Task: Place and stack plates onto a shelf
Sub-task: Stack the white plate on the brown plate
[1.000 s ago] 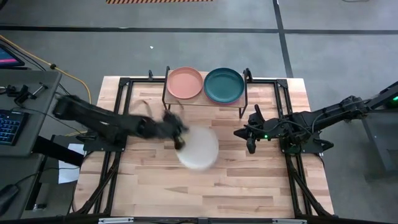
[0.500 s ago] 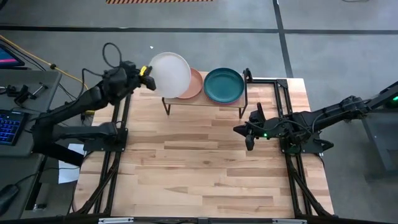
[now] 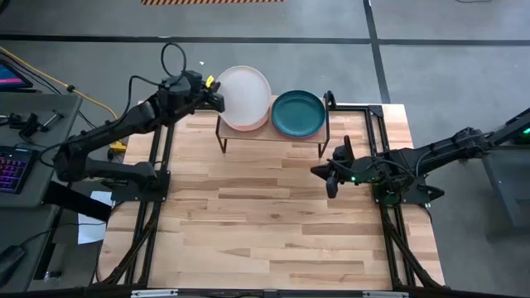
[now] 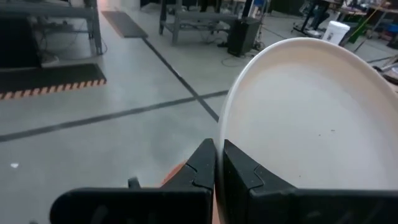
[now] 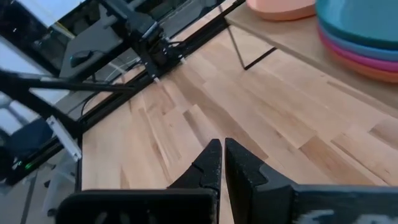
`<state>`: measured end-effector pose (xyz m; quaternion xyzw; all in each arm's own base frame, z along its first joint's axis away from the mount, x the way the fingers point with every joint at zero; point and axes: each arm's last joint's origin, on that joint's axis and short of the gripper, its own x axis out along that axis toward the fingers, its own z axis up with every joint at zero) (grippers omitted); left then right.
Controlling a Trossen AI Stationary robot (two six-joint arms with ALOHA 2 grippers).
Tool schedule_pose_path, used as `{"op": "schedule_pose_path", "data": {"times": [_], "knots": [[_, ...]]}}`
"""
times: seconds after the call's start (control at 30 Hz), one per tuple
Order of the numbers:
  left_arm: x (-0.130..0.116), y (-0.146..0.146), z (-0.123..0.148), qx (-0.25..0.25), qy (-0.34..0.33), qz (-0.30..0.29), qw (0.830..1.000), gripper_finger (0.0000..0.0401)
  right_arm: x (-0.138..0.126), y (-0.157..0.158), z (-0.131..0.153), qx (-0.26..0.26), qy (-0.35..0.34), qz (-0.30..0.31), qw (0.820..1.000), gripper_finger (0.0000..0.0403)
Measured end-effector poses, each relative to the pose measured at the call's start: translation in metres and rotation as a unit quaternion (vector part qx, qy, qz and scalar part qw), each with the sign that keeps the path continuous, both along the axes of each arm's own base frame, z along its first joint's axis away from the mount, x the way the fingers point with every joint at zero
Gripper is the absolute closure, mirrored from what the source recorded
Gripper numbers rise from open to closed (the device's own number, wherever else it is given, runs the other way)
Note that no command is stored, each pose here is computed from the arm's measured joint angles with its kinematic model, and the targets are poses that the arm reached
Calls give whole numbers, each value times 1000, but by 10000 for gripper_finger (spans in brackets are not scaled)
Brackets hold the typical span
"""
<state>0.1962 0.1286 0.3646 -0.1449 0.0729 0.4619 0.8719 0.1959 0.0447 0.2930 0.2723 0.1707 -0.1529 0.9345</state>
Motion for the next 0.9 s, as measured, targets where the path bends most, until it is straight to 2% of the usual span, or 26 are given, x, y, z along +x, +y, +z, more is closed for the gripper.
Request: {"op": "schedule_pose_path", "data": {"times": [0.1,0.27,0.53,0.77,0.9], "knots": [[3,3,6,6,-3,7,1000,400,0,-1,0,4,-4,-16,1000,400],[6,10,1,-14,-4,22,1000,400,0,-1,0,3,-5,-21,1000,400],[21,25,-30,-97,12,58,993,400,5,0,-5,3,4,-42,999,400],[34,33,-56,-139,66,68,986,400,18,4,-17,17,22,-50,998,400],[36,34,-62,-144,82,75,983,400,27,7,-23,18,25,-48,998,400]]}}
